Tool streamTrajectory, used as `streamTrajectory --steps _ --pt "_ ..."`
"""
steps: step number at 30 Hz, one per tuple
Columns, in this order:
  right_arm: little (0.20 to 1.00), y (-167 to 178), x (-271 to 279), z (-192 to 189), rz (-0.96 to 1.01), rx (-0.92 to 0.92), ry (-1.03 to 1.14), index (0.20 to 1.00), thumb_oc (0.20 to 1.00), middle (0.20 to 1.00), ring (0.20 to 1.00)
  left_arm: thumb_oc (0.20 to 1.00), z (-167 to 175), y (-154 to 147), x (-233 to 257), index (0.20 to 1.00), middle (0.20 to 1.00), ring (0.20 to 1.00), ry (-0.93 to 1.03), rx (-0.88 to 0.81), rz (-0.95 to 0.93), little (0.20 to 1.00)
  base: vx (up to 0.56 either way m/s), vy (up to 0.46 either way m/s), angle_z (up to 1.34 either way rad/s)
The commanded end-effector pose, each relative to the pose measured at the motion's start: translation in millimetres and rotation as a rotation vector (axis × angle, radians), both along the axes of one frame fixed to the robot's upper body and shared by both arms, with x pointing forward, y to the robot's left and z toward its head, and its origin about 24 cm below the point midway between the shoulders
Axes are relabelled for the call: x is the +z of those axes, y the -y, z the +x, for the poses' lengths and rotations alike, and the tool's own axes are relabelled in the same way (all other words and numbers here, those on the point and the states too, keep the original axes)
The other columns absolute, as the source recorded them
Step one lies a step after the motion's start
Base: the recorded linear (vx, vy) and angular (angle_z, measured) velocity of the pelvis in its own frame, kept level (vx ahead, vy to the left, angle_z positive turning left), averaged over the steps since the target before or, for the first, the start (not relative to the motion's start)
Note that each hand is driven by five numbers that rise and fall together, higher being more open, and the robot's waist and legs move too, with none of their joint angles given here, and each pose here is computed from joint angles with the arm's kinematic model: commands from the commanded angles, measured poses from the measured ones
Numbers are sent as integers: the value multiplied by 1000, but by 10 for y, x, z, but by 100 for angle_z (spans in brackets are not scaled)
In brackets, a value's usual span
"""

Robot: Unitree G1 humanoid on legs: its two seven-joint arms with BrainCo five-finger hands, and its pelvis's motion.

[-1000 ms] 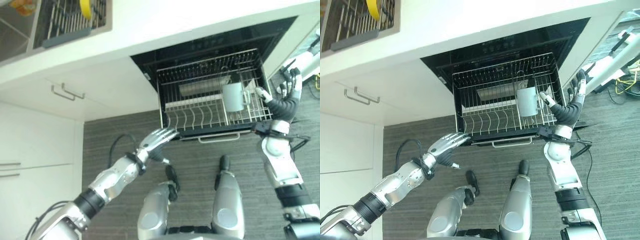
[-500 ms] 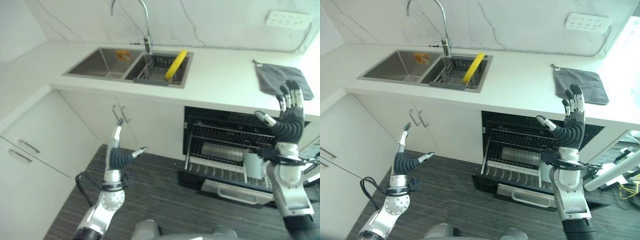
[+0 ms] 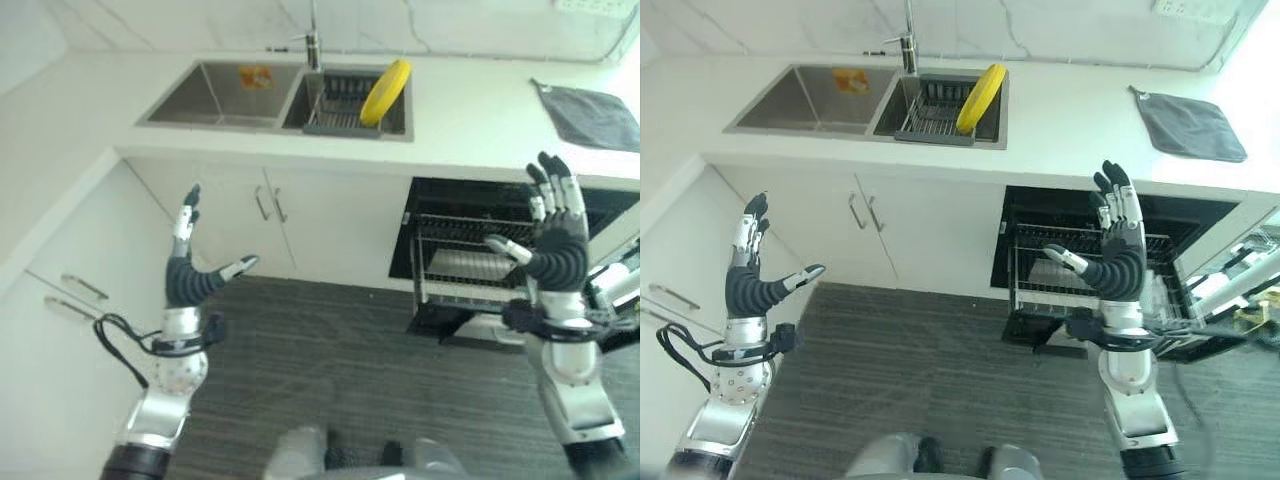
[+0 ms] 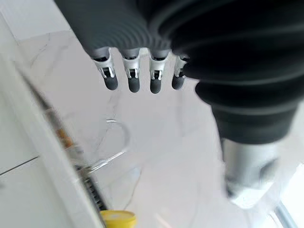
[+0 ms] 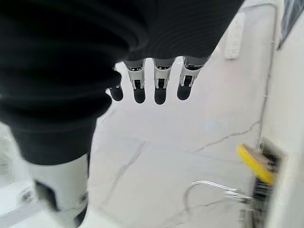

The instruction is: Place the dishes in the dishwasher.

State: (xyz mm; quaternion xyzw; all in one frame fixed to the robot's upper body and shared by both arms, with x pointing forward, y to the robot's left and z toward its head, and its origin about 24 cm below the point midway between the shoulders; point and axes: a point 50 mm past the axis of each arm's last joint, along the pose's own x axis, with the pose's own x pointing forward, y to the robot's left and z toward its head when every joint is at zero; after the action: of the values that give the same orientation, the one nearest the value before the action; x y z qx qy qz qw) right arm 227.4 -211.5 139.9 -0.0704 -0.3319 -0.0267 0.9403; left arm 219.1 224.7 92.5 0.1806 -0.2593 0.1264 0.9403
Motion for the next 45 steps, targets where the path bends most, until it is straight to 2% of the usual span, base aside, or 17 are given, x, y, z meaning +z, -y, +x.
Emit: streamTrajectory --steps 1,5,10,19,25,30,37,45 --pt "1000 -11 335 -6 26 55 193 1000 1000 1000 1000 1000 47 17 344 1000 1000 1000 158 -96 62 1000 0 -50 1" --pt "1000 8 308 36 14 32 174 1000 1000 1000 1000 1000 73 100 302 1000 1000 1000 144 -151 64 1000 63 75 19" --pt "1000 -142 245 108 -22 81 128 1000 1000 1000 1000 1000 83 113 293 1000 1000 1000 119 -141 52 1000 366 425 -79" --pt "1000 -47 195 11 41 54 114 1000 1000 1000 1000 1000 149 190 294 1000 1000 1000 67 -222 183 1000 228 254 -60" --pt "1000 -223 130 96 50 199 63 1000 1000 1000 1000 1000 87 50 275 1000 1000 1000 50 -109 216 1000 91 18 -93" --pt "1000 -252 147 130 10 220 59 1000 1000 1000 1000 1000 69 60 223 1000 1000 1000 56 -84 178 1000 87 -233 -45" --pt "1000 -207 188 133 -15 201 67 1000 1000 1000 1000 1000 56 177 153 1000 1000 1000 72 -146 128 1000 54 -222 9" --pt "1000 -376 137 152 -63 251 68 1000 1000 1000 1000 1000 33 189 138 1000 1000 1000 90 -144 25 1000 123 99 -10"
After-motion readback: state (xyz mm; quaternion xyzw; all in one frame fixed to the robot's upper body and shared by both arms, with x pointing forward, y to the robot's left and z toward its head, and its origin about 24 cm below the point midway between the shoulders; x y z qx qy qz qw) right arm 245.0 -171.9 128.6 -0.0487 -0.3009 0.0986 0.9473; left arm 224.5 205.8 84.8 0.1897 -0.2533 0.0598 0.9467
